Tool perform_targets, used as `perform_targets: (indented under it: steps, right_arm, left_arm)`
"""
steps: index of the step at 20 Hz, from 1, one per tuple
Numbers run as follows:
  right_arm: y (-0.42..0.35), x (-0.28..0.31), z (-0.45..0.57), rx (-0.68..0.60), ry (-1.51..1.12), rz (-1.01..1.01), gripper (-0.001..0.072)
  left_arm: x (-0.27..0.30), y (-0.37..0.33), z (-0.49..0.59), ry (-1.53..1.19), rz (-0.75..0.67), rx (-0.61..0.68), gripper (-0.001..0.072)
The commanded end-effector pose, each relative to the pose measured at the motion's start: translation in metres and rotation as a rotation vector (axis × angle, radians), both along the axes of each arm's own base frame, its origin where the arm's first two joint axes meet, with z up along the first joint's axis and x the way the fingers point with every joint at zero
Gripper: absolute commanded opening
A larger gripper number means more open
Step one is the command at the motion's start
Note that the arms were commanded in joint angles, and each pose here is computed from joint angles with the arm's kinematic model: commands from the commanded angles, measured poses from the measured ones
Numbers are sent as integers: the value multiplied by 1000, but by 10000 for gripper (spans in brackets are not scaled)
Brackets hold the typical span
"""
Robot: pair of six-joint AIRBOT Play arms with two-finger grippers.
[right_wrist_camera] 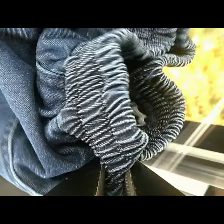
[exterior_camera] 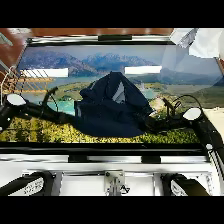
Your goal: Fold the shirts.
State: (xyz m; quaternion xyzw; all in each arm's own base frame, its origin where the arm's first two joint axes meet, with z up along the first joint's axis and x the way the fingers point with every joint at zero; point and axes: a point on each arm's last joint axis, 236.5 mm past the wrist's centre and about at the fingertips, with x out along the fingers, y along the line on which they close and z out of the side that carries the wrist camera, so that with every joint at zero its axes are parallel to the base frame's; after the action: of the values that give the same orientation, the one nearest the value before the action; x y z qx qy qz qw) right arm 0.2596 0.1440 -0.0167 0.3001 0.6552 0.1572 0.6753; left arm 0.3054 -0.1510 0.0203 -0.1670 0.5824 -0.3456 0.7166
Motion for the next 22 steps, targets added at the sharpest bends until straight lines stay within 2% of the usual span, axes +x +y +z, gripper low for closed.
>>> perform_targets:
  steps: [1, 6, 15, 19, 22]
  right_arm:
    - [-20, 14, 10, -89, -28, -34, 140]
    - [-22, 63, 13, -75, -125, -148, 139]
    - [-37, 185, 32, -121, -248, -199, 139]
    - [-59, 185, 2, -203, -164, -223, 139]
    - [-68, 156, -29, -269, -16, -165, 140]
  left_arm:
    - [65, -14, 54, -215, 71, -47, 94]
    - [141, -46, 79, -336, 122, -89, 94]
    - [259, -71, 132, -478, 246, -251, 94]
    - [281, -78, 107, -407, 279, -300, 94]
    - [266, -91, 52, -247, 215, -293, 95]
